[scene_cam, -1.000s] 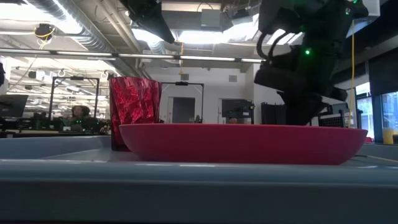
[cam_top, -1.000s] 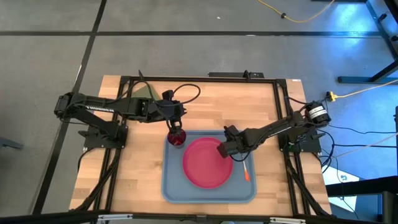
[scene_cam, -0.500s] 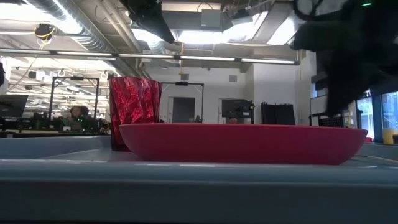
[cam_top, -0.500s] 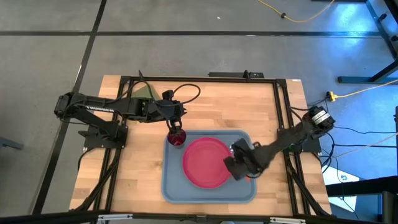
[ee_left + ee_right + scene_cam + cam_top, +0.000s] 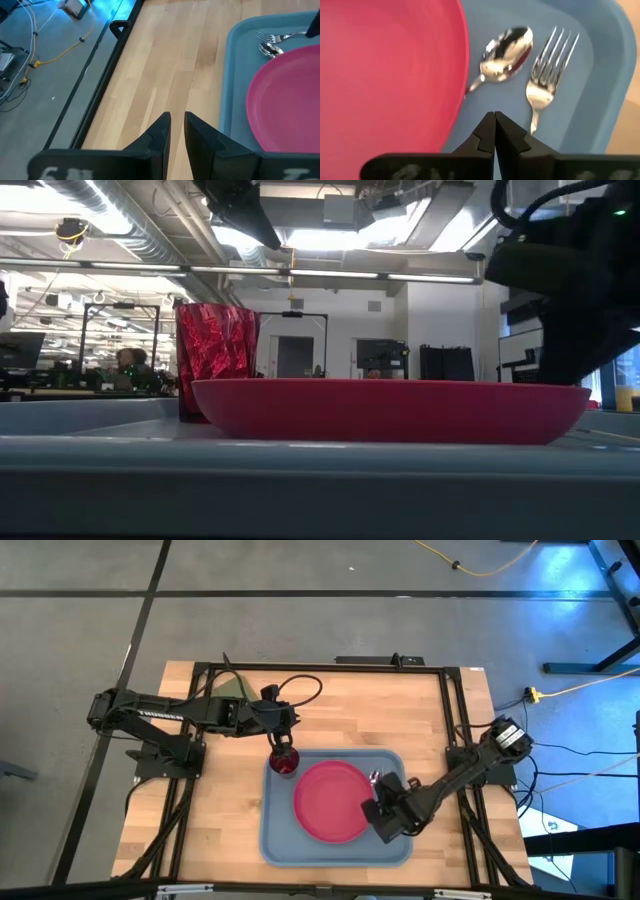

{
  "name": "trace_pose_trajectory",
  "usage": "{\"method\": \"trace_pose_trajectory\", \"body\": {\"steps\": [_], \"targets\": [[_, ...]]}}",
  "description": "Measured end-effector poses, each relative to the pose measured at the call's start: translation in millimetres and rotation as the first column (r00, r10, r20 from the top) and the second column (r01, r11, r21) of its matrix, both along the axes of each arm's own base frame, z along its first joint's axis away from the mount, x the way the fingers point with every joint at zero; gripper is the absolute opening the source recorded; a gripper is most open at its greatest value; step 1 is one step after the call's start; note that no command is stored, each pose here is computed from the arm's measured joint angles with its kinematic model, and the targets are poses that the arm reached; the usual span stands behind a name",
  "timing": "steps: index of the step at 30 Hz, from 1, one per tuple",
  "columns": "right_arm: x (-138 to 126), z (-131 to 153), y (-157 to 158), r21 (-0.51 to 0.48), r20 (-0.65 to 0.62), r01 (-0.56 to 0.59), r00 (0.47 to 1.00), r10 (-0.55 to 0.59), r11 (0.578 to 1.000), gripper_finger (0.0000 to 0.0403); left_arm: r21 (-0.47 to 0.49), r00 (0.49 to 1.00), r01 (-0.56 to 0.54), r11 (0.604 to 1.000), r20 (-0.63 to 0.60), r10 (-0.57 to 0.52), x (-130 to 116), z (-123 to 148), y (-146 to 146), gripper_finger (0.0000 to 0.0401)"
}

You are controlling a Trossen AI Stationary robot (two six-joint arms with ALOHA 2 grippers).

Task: Pick and place plate/cup/fork/spoon on tray
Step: Adjust the orange spoon and fork

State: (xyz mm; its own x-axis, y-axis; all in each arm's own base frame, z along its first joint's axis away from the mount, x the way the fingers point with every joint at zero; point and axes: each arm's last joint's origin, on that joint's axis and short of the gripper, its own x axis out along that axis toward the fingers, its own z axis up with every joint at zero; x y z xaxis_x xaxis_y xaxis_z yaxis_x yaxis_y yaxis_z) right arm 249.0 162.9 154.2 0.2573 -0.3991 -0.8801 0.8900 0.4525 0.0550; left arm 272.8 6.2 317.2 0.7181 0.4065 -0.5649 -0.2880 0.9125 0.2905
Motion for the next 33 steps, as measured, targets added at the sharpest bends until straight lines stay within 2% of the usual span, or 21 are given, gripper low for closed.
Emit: {"method": "trace_pose_trajectory", "body": {"steps": [7, 16, 28, 33], "targets": [[7, 0, -7, -0.033, 0.023, -0.018, 1.000, 0.018, 0.999, 0.0007, 0.000, 1.000, 0.000, 1.000, 0.000, 0.000, 0, 0, 0, 0.0047], [12, 0, -2, 0.001, 0.053, -0.062, 0.997, 0.061, 0.998, 0.0007, 0.000, 1.000, 0.000, 1.000, 0.000, 0.000, 0, 0, 0, 0.0047], [22, 1, 7, 0.095, 0.131, -0.125, 0.985, 0.112, 0.988, 0.0007, 0.000, 1.000, 0.000, 1.000, 0.000, 0.000, 0, 0, 0, 0.0047], [19, 0, 5, 0.078, 0.097, -0.117, 0.989, 0.109, 0.990, 0.0007, 0.000, 1.000, 0.000, 1.000, 0.000, 0.000, 0, 0, 0, 0.0047]]}}
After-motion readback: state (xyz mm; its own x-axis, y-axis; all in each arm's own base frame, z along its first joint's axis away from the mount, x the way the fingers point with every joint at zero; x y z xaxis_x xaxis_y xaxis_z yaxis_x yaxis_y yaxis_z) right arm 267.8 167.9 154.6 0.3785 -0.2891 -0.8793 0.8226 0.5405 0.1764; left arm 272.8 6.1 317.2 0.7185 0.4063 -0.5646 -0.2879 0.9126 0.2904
